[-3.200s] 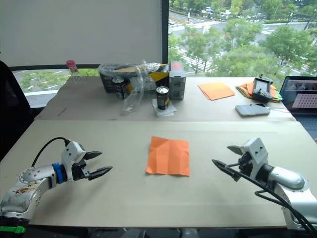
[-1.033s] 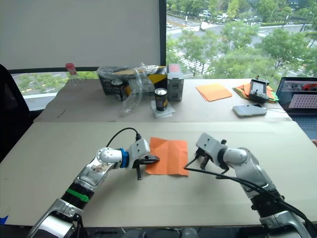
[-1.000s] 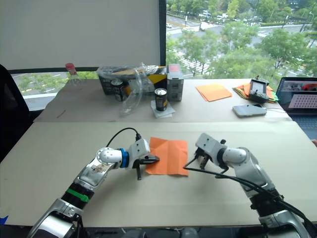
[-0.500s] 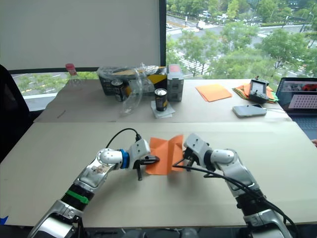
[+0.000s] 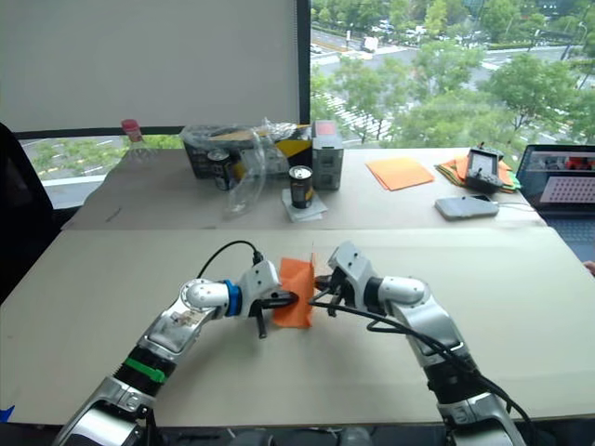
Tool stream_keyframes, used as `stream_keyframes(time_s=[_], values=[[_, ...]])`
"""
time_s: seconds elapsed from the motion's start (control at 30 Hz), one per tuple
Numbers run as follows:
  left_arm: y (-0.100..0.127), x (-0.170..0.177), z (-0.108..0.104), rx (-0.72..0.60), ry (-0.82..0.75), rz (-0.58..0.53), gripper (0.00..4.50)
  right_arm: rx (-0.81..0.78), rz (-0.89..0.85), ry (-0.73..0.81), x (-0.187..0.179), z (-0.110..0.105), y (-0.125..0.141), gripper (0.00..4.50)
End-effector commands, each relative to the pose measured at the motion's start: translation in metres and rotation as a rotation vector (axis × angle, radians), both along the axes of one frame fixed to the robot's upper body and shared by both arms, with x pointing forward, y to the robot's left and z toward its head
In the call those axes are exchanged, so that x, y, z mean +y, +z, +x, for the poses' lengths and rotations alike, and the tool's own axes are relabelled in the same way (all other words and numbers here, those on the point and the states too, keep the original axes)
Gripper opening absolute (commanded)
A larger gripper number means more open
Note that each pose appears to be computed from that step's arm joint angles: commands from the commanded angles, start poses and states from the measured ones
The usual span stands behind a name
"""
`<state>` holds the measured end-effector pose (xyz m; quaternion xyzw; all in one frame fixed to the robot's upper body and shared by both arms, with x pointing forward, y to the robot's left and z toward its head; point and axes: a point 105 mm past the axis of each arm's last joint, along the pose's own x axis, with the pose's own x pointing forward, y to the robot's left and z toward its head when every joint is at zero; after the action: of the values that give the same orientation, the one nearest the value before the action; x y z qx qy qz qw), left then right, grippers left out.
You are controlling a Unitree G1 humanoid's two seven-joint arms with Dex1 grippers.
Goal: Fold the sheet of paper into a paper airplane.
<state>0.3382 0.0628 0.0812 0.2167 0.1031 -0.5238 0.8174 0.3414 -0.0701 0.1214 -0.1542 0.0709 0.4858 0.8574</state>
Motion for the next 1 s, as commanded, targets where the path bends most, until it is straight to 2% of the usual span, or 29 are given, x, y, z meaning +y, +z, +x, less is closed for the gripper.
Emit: stream_keyframes(time_s=[0.03, 0.2, 0.4, 0.53, 0.83, 1.0], values=[[-0.009, 0.023, 0.004, 0.051, 0.097, 0.015, 0.00, -0.053, 0.016, 0.022, 0.016, 0.006, 0.009, 0.02], [-0.001, 0.037, 0.005, 0.058, 0.149, -0.017, 0.00, -0.024, 0.000, 0.027, 0.022, 0.010, -0.002, 0.02], [0.022, 0.062, 0.013, 0.022, 0.248, -0.081, 0.00, 0.027, -0.058, 0.013, 0.020, 0.012, -0.023, 0.02], [0.046, 0.053, 0.014, -0.004, 0.232, -0.241, 0.00, 0.050, -0.112, -0.020, 0.013, 0.015, -0.037, 0.02], [0.040, 0.021, 0.016, 0.010, 0.153, -0.237, 0.00, 0.049, -0.127, -0.031, 0.008, 0.008, -0.040, 0.02], [0.026, 0.011, 0.010, 0.054, 0.130, -0.193, 0.00, 0.056, -0.137, -0.065, 0.000, 0.003, -0.042, 0.02]])
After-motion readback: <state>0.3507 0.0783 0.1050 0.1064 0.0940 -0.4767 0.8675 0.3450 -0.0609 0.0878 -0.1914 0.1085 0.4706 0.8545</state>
